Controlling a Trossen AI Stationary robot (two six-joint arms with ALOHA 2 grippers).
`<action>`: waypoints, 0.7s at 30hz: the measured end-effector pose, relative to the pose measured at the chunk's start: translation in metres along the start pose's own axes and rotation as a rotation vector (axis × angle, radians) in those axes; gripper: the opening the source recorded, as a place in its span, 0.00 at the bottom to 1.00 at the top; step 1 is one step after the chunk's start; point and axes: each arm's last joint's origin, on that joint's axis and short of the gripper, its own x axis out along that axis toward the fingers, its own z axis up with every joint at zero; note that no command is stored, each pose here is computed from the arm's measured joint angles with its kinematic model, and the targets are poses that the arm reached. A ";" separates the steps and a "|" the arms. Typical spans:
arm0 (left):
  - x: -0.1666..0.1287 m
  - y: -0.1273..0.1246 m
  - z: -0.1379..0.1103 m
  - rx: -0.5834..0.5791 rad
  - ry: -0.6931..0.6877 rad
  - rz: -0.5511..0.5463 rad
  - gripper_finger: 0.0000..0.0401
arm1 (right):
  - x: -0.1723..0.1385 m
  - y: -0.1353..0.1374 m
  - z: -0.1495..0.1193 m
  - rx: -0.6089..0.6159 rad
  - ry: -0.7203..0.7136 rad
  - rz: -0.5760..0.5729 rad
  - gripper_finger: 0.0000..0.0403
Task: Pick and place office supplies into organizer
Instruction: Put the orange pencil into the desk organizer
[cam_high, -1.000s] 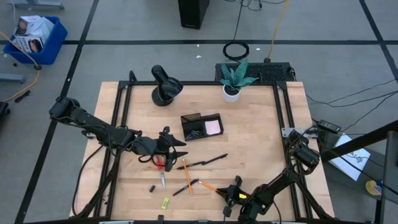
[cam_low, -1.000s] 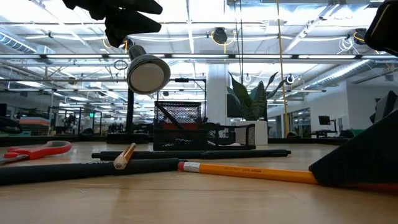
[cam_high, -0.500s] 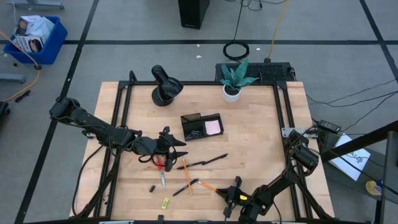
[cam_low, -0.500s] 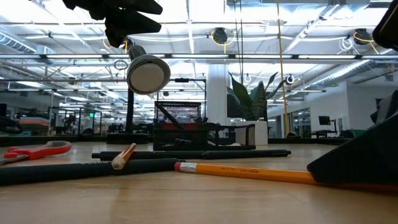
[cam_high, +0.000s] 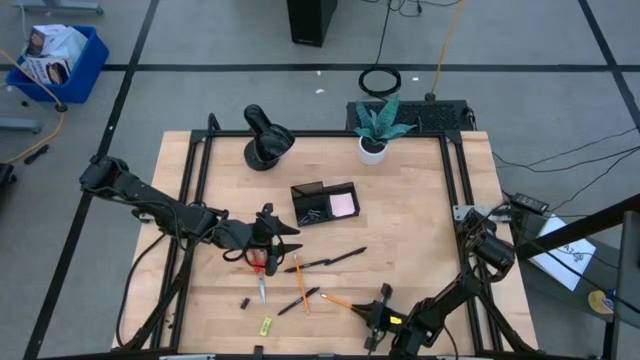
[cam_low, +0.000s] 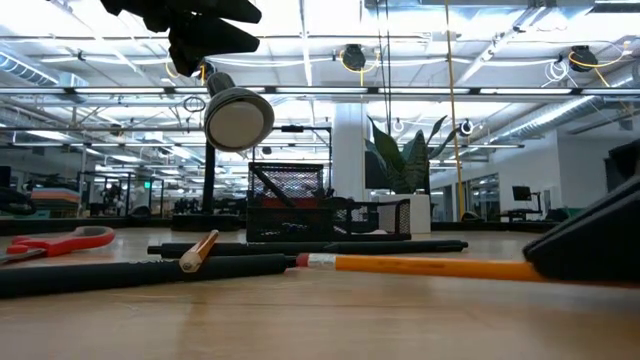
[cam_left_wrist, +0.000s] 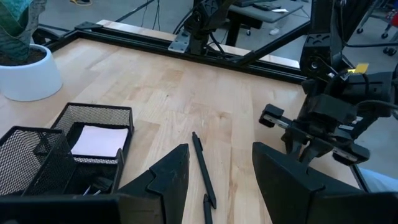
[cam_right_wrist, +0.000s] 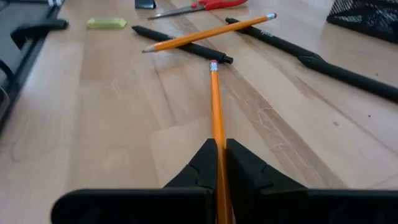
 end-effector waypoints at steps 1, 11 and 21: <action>0.000 0.000 0.000 0.000 0.000 0.000 0.45 | 0.000 0.000 0.001 0.003 -0.007 -0.002 0.02; 0.000 0.000 0.000 0.000 0.000 0.000 0.45 | -0.001 0.001 0.003 -0.002 -0.031 -0.014 0.02; 0.000 0.000 0.000 0.000 0.000 0.000 0.45 | -0.001 0.001 0.006 0.005 -0.077 -0.040 0.02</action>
